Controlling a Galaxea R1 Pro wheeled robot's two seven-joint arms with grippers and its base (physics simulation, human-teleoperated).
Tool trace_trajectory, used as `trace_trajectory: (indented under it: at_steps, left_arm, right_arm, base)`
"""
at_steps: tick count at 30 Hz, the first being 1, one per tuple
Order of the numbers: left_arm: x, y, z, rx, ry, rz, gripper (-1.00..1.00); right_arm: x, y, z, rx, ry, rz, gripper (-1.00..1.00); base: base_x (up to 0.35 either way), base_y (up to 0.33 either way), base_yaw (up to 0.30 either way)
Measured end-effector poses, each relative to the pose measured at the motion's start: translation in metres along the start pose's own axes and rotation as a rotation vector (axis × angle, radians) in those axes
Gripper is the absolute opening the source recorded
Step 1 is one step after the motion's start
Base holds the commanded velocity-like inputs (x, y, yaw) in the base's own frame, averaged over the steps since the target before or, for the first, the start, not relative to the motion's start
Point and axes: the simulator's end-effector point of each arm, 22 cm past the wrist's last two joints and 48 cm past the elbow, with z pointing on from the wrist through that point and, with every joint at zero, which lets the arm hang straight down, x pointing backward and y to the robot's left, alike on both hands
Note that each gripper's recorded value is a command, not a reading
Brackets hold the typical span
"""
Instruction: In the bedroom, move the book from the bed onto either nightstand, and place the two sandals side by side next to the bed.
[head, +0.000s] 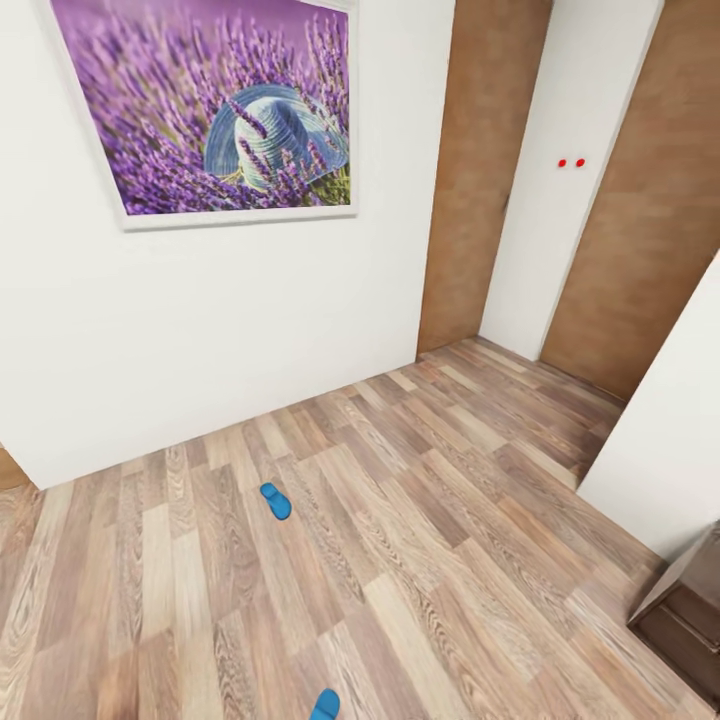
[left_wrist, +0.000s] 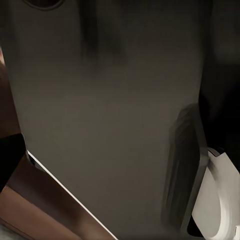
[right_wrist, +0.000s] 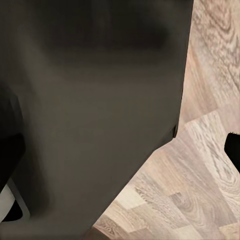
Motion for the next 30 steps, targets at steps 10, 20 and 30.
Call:
trace_trajectory:
  at_steps: [10,20,30]
  left_arm:
    - [0.0000,0.0000,0.0000,0.000,0.000,0.000,1.00]
    - [-0.0001,0.0000,0.0000,0.000,0.000,0.000,1.00]
    - [-0.0001,-0.0001,0.0000,0.000,-0.001,0.000,1.00]
  right_arm:
    - [0.0000,0.0002,0.0000,-0.001,0.000,-0.003,1.00]
    - [0.0000,0.0008,0.0000,-0.002,0.000,-0.004,1.00]
    - [-0.0001,0.0005,0.0000,-0.001,0.000,-0.005,1.00]
  base:
    - [0.000,0.001,-0.111]
    - [0.023,0.054,-0.013]
    - [0.019,0.027,-0.002]
